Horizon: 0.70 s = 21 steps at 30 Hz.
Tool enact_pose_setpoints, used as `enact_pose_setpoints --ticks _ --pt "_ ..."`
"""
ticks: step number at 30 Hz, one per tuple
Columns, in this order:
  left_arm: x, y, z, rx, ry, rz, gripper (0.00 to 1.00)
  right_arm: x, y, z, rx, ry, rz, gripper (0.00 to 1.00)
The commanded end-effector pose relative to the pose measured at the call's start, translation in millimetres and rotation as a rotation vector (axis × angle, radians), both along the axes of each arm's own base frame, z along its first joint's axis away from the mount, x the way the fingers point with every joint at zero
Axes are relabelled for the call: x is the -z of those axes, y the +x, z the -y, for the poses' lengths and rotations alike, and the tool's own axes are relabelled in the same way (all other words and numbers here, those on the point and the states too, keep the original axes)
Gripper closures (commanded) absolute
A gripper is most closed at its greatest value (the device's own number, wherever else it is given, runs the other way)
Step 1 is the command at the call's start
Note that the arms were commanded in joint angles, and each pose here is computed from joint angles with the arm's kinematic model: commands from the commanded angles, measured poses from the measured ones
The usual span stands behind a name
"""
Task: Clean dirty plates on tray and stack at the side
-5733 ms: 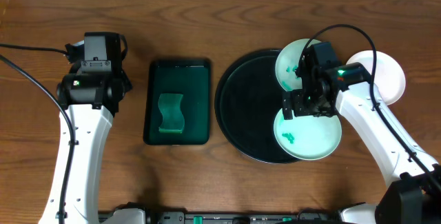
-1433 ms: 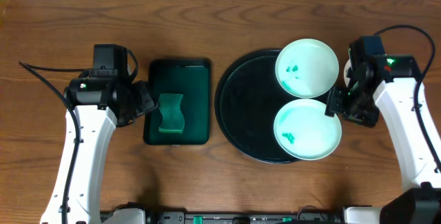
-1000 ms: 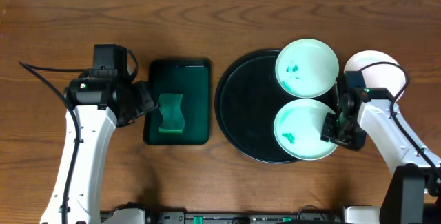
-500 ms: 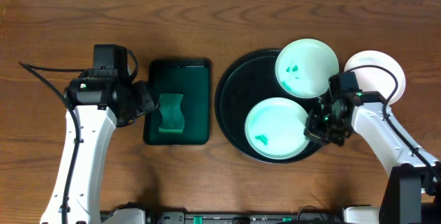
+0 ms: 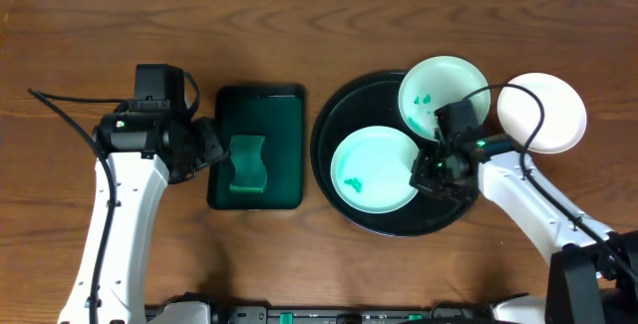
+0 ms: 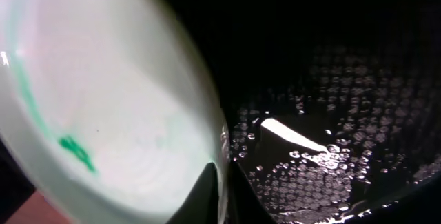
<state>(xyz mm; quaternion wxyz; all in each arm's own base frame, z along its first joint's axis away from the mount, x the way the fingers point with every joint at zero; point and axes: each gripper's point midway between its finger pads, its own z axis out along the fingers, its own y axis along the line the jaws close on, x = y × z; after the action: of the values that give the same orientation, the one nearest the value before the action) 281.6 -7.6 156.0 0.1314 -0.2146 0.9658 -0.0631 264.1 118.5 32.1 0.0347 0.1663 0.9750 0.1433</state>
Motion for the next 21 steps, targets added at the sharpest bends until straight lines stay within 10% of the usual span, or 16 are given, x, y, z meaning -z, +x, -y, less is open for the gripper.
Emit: enact_pose_setpoints --ticks 1,10,21 --pt "0.9 -2.1 -0.3 0.053 0.021 0.000 0.40 3.6 1.2 3.4 0.029 -0.078 0.022 0.89" --pt "9.5 3.4 7.1 0.130 0.035 -0.015 0.49 0.7 26.8 21.5 -0.160 -0.240 0.182 0.45" --pt "56.2 12.7 19.5 0.188 0.104 -0.158 0.49 4.7 30.2 12.4 -0.249 -0.200 0.199 0.55"
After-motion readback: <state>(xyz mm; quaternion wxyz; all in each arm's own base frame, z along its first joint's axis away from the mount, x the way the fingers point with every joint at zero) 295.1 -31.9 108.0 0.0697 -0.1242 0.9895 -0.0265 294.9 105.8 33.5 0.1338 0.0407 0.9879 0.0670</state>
